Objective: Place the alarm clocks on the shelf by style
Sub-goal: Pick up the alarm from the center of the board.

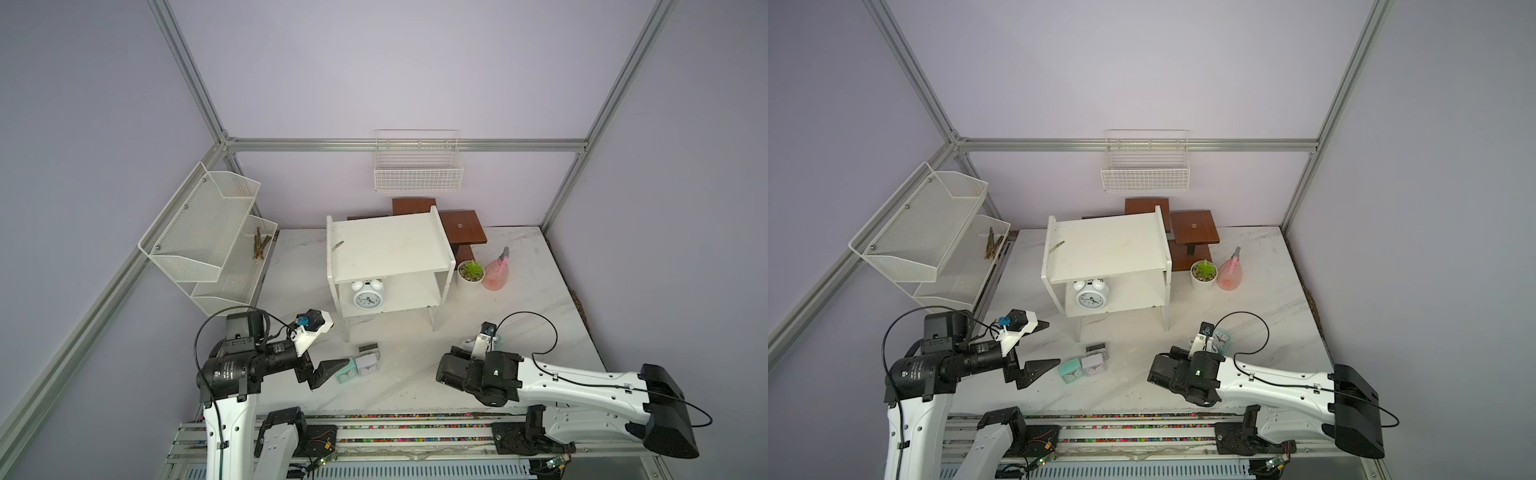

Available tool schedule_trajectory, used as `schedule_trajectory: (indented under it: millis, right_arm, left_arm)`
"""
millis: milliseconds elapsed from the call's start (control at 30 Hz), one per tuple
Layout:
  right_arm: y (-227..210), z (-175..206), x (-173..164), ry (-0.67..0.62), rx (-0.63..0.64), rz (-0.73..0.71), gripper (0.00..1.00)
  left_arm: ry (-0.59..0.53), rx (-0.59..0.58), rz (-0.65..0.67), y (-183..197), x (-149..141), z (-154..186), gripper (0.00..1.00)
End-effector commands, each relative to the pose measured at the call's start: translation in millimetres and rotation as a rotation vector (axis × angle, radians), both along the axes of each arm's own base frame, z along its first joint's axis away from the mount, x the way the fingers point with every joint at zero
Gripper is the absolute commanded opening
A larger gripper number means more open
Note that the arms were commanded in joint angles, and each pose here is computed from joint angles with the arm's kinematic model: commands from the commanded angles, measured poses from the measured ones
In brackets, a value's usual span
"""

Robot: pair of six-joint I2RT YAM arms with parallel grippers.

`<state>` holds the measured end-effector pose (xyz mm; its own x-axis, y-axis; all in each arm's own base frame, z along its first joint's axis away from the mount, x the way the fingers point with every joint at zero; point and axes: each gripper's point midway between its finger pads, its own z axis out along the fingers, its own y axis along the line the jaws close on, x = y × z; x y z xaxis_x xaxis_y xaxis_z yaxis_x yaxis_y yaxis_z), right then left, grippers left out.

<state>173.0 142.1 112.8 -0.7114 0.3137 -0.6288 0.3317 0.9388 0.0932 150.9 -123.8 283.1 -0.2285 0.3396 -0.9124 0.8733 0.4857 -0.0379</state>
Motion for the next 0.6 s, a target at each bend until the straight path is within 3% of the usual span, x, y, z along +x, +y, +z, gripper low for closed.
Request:
schedule_trajectory:
  millis: [0,333,567]
  right_arm:
    - [-14,-4,2,-0.021,-0.002,-0.072,1.0]
    - [-11,-33,14,-0.098,0.108,-0.146,1.0]
    - [-11,-47,22,-0.159,0.162,-0.161,1.0]
  left_arm:
    - [-0.018,-0.124,-0.068,-11,3,17,1.0]
    - [0.04,-0.06,-0.019,-20,35,-14,1.0]
    - [0.058,-0.004,-0.04,-33,38,-34,1.0]
